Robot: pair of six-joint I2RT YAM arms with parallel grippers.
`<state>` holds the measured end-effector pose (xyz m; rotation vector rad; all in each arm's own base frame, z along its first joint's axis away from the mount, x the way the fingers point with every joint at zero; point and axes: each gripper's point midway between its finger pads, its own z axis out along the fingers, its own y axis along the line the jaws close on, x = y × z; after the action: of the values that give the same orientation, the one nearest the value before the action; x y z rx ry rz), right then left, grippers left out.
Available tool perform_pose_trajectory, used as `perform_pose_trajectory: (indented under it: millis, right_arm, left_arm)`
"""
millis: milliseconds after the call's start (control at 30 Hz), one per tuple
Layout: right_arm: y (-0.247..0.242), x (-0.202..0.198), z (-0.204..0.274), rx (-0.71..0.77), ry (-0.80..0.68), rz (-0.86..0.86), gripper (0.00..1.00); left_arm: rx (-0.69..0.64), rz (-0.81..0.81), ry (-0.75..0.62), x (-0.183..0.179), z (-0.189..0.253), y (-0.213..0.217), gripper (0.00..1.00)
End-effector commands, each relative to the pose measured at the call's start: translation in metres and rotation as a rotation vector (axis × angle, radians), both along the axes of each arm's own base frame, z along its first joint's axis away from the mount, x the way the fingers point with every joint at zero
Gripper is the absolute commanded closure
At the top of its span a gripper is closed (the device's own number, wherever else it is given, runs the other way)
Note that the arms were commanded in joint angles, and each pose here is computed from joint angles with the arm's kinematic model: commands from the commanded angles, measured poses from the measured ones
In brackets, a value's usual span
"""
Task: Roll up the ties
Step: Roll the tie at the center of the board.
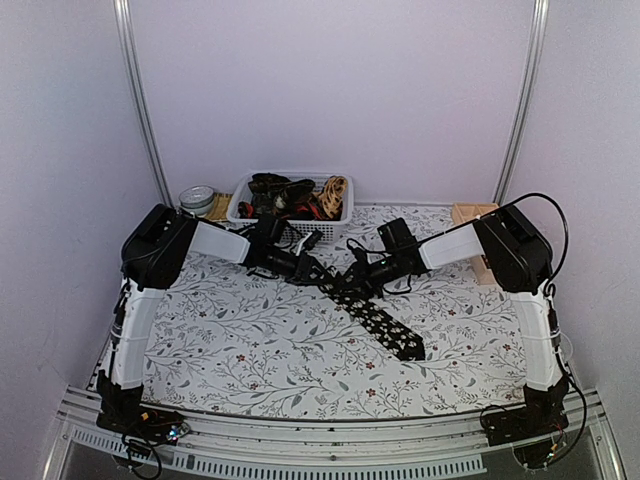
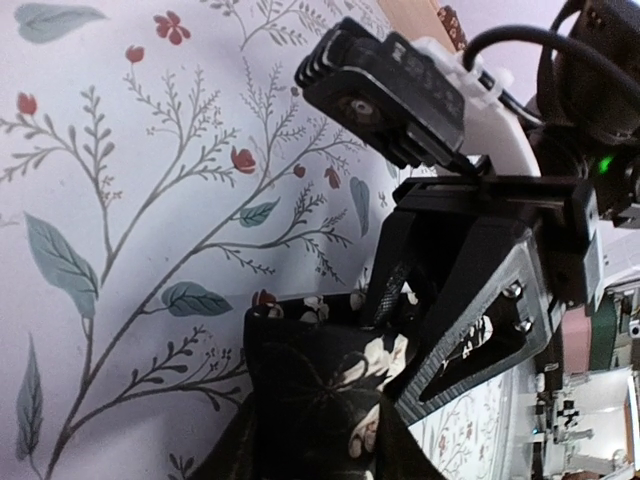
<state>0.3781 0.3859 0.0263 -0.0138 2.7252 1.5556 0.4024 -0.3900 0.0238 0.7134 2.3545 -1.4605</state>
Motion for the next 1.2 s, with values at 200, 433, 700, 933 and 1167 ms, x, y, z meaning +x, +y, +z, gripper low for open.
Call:
perform_pose_trajectory:
  millis: [200,433,700,933,1167]
  right_arm:
    - [-0.021,-0.005,-0.045,-0.133,0.059,-0.066,0.69]
    - [-0.026,-0.003,0.021,-0.112,-0.075,-0.066,0.47]
    - [-0.046,-0.021,0.101,-0.103,-0.26,-0.049,0.4]
    - [-0.081,-0.04,0.066,-0.268,-0.31,-0.041,0.42]
    - [-0.106,-0.053,0.016,-0.415,-0.295,-0.024,0.5]
  left_arm:
    - [0.075,0.037,0.112,-0.012,-0.033,0.011,1.0]
    - [0.163,0.104,0.007,0.003,-0.012,0.02,1.0]
    - [0.282,0.168,-0.154,0.013,0.01,0.022,1.0]
    - [0.34,0.202,-0.19,0.017,0.01,0.02,1.0]
    - [0.439,0.267,-0.281,0.026,0.023,0.016,1.0]
